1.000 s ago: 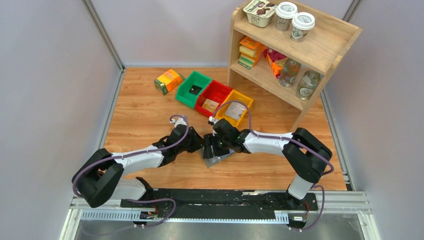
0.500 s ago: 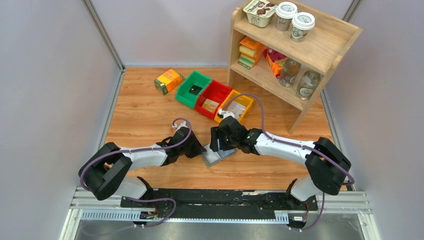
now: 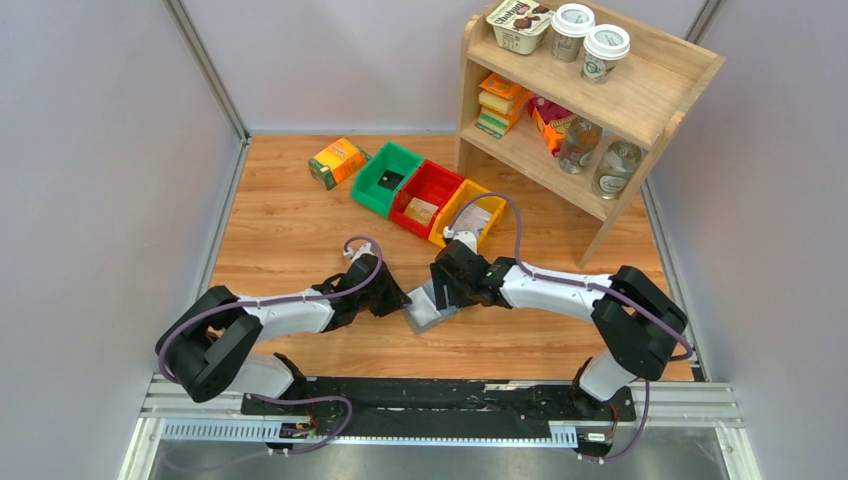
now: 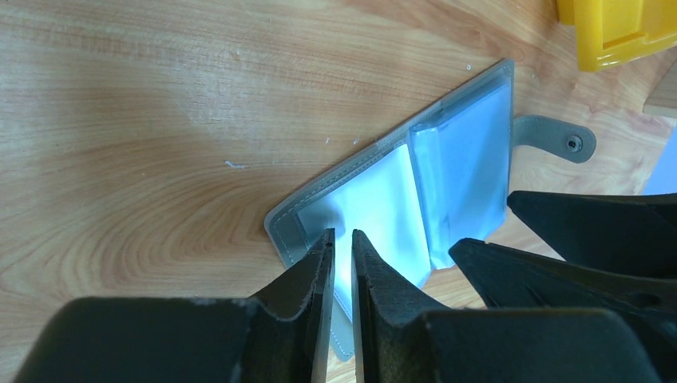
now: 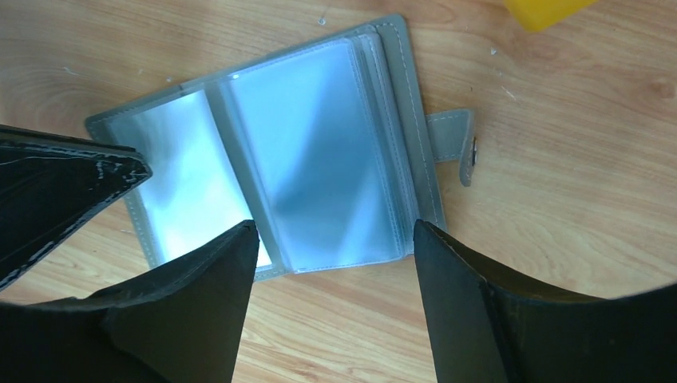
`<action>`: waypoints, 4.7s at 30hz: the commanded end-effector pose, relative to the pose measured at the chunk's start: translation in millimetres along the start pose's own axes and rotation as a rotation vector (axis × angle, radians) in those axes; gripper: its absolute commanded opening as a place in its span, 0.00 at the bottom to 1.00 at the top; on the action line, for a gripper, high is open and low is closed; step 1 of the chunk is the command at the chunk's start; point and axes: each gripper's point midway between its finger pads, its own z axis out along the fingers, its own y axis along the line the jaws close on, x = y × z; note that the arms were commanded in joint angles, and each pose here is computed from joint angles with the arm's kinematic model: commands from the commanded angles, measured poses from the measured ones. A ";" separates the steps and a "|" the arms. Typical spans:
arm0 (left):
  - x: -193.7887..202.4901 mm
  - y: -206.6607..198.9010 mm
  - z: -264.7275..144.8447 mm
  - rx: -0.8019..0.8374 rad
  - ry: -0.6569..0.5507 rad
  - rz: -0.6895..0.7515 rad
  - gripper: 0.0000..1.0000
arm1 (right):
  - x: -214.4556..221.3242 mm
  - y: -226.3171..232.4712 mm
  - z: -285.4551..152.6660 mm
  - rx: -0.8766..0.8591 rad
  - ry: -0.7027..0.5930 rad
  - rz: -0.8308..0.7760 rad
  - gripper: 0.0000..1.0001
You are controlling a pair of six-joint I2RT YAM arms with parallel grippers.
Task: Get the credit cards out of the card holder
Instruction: Open the card holder at the center of the board.
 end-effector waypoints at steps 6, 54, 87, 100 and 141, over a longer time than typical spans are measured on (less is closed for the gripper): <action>4.3 9.5 -0.6 -0.048 0.015 0.013 0.21 | -6.8 11.7 1.9 -0.042 -0.006 -0.002 0.72; 6.0 3.9 1.8 -0.021 0.027 0.010 0.21 | -24.5 57.9 -31.8 -0.287 -0.083 -0.040 0.66; 5.2 2.0 -2.8 -0.007 0.019 -0.001 0.21 | -30.2 20.2 -6.1 -0.028 -0.100 -0.071 0.81; 5.5 2.7 -1.3 -0.010 0.021 0.001 0.21 | -22.1 37.9 -2.7 -0.108 -0.057 -0.105 0.79; -44.5 -1.1 -81.9 -0.013 -0.233 0.050 0.28 | -16.5 108.4 -42.5 -0.498 -0.032 -0.137 0.75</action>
